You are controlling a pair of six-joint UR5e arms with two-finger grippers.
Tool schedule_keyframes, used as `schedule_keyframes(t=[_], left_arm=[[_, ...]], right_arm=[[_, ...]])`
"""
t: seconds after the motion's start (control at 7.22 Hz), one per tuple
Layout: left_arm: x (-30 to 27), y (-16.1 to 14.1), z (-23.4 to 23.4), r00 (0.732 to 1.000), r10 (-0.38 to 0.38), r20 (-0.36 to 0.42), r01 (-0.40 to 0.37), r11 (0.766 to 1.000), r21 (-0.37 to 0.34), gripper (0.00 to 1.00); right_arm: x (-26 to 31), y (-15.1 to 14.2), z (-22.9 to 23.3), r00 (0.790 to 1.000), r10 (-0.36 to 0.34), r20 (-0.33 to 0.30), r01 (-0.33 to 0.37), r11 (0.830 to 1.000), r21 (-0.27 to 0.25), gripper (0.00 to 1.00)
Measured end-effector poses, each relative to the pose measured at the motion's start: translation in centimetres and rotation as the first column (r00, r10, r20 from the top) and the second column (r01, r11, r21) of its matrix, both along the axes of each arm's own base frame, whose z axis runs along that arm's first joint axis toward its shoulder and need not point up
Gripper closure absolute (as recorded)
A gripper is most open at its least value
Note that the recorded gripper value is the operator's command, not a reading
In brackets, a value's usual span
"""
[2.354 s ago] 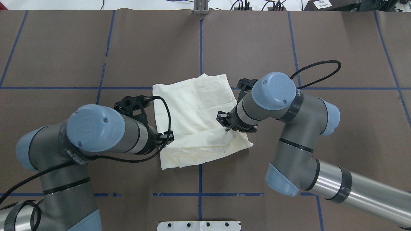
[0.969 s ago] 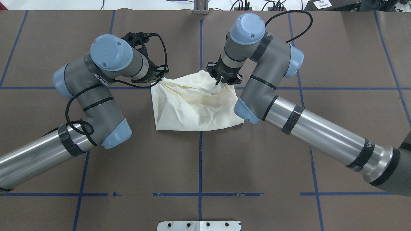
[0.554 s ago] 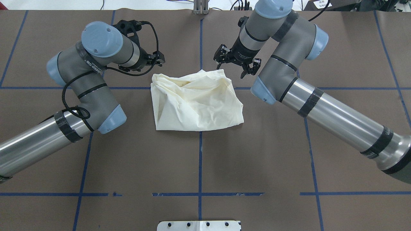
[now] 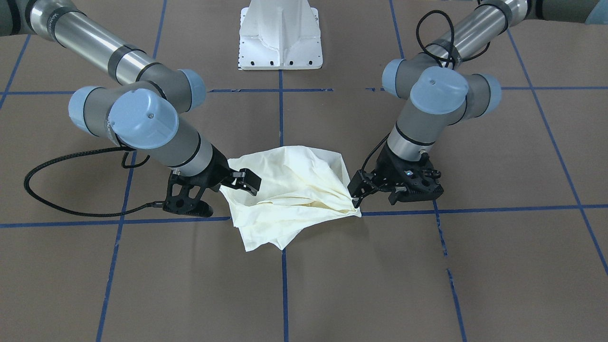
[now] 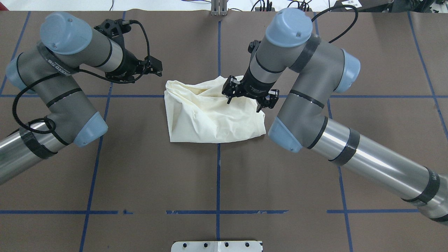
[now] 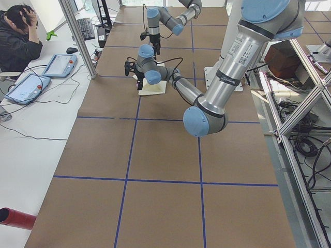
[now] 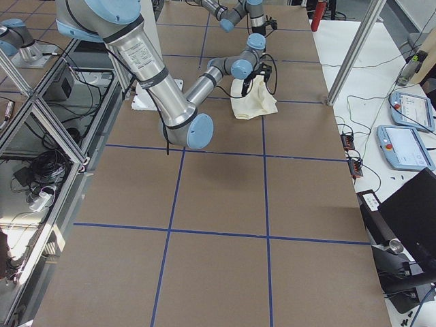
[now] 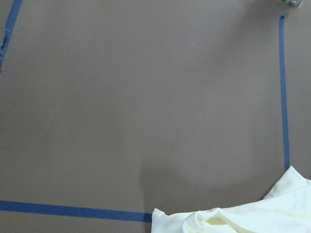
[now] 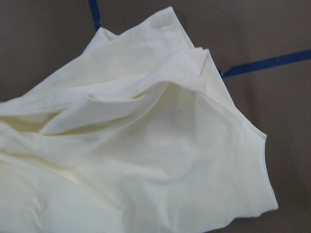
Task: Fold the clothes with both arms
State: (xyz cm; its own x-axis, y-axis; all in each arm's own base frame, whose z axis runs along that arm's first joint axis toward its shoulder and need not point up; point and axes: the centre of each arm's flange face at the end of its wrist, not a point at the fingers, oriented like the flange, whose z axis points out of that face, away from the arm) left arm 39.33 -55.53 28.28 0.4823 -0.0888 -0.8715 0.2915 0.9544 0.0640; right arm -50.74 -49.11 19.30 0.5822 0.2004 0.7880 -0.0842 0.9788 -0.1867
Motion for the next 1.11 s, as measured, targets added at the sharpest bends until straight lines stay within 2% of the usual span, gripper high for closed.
schedule_keyframes(t=[0.14,0.28,0.55,0.69,1.11], left_arm=[[-0.5,0.3,0.4,1.0,0.003,-0.001,-0.003,1.0,-0.002,0.0],[-0.9,0.7,0.8,1.0,0.004,0.0,-0.004,1.0,-0.004,0.0],[-1.8,1.5,0.9,1.0,0.005,-0.007,-0.005,1.0,0.002,0.0],[-2.0,1.7,0.8,1.0,0.005,-0.009,-0.004,1.0,0.005,0.0],[-2.2,2.0,1.3,1.0,0.004,-0.005,-0.004,1.0,0.001,0.0]], right_arm=[[-2.5,2.0,-0.6,0.998,0.003,-0.06,-0.001,0.999,0.036,0.0],[-4.7,1.9,-0.8,0.994,0.012,-0.112,-0.003,0.997,0.078,0.0],[-8.2,-0.9,-0.5,0.979,0.006,-0.201,0.026,0.987,0.156,0.0],[-8.8,-2.5,0.6,0.974,0.009,-0.226,0.035,0.982,0.188,0.0],[-9.3,-9.1,2.8,0.967,0.039,-0.25,0.026,0.968,0.251,0.0]])
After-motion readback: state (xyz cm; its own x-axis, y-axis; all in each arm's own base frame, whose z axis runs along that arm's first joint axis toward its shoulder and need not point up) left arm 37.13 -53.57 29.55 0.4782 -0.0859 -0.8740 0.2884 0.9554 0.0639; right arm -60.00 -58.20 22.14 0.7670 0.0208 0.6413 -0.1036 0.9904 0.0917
